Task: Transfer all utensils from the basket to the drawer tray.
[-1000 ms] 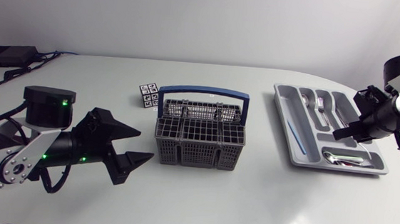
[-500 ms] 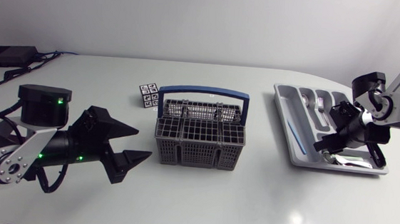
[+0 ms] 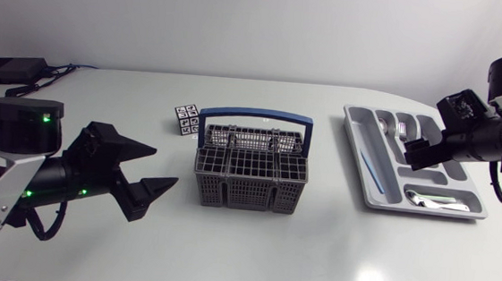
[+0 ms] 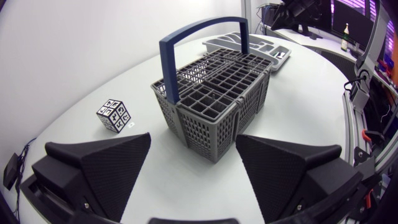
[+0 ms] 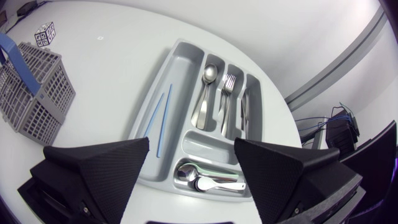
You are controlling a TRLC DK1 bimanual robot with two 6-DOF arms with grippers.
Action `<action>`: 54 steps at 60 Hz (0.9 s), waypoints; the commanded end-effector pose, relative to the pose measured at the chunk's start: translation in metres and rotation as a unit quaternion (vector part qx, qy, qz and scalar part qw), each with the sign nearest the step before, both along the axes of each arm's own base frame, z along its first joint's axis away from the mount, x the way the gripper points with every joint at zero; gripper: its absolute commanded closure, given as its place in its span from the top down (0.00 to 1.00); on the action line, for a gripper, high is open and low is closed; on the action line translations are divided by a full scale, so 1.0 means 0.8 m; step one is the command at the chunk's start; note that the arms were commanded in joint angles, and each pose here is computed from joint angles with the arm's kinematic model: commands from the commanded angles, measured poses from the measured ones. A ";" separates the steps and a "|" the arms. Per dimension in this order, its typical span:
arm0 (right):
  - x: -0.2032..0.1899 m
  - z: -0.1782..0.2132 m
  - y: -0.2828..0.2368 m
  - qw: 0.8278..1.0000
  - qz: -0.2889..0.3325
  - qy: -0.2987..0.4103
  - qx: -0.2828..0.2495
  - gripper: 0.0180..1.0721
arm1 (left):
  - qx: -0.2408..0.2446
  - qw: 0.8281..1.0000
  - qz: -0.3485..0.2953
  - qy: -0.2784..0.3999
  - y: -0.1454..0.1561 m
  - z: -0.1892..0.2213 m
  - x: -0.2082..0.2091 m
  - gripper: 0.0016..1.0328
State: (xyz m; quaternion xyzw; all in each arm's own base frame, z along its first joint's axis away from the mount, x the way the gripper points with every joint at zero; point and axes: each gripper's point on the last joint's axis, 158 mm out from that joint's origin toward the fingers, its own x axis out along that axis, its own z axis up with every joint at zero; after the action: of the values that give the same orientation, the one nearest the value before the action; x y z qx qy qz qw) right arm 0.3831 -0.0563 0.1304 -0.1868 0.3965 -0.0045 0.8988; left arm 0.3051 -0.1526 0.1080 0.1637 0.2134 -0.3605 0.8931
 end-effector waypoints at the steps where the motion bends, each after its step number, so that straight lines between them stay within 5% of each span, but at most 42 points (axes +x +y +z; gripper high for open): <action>1: -0.017 -0.002 0.010 1.000 -0.002 0.001 0.016 0.96 | 0.011 1.000 0.012 -0.006 0.012 0.000 -0.003 0.93; 22: -0.048 0.043 0.053 0.994 0.013 -0.096 0.051 0.96 | 0.001 0.990 0.118 -0.073 0.088 0.061 0.004 0.95; 36: -0.075 0.060 0.061 0.989 0.025 -0.136 0.051 0.96 | 0.000 0.977 0.157 -0.146 0.110 0.102 -0.021 0.95; 54: -0.116 0.067 0.053 0.981 0.020 -0.191 0.034 0.96 | -0.024 0.966 0.208 -0.153 0.129 0.096 -0.039 0.95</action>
State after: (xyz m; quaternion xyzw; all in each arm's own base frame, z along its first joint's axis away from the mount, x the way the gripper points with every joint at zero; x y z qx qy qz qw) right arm 0.2959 -0.0135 0.1906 -0.1617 0.2161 -0.0045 0.9629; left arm 0.2773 -0.0537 0.1986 0.1680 0.0844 -0.1533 0.9701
